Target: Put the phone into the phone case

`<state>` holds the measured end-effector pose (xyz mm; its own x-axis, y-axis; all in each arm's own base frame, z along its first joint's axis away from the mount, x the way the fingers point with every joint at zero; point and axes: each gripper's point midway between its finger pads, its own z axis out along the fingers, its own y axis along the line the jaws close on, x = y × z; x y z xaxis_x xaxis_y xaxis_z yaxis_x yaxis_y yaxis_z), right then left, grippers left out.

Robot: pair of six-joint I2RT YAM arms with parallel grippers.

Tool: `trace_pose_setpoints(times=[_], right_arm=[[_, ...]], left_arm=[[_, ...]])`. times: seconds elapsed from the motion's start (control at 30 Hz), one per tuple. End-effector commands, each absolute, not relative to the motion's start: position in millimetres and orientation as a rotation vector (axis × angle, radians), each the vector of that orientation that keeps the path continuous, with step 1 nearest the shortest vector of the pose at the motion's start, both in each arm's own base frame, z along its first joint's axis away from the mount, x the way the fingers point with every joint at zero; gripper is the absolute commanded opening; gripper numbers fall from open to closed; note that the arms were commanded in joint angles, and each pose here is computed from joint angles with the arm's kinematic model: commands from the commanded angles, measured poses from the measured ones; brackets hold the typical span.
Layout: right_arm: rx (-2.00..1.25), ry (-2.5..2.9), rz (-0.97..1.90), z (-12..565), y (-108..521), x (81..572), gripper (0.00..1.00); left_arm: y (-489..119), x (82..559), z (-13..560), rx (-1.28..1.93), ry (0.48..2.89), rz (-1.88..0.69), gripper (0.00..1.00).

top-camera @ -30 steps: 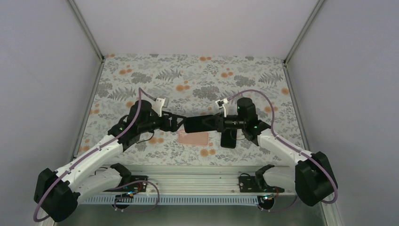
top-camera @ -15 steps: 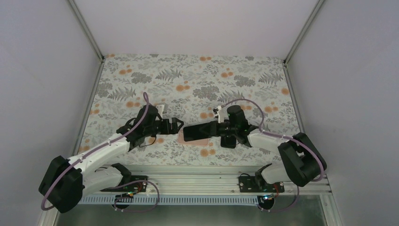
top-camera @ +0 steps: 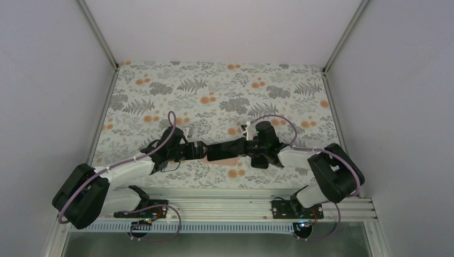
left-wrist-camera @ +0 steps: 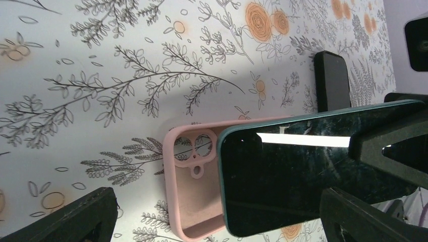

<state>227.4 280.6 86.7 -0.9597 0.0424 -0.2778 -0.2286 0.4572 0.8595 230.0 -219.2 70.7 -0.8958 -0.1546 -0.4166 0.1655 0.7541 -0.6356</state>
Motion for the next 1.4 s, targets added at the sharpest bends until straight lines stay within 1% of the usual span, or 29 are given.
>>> trace_pose_setpoints(times=[0.0,0.33,0.63,1.13,1.37], right_arm=[[-0.175,2.414,1.566,92,291,226,0.04],[-0.107,2.456,1.582,74,293,223,0.04],[-0.051,2.468,1.594,70,293,226,0.04],[0.058,2.561,1.552,51,289,227,0.04],[0.173,2.578,1.529,43,280,228,0.04]], left_arm=[[-232,230,72,0.012,2.475,-1.053,0.99],[-245,226,57,0.024,2.508,-1.1,0.98],[-252,222,47,0.032,2.539,-1.117,0.98],[-258,216,42,0.043,2.556,-1.126,0.98],[-261,213,42,0.045,2.56,-1.133,0.98]])
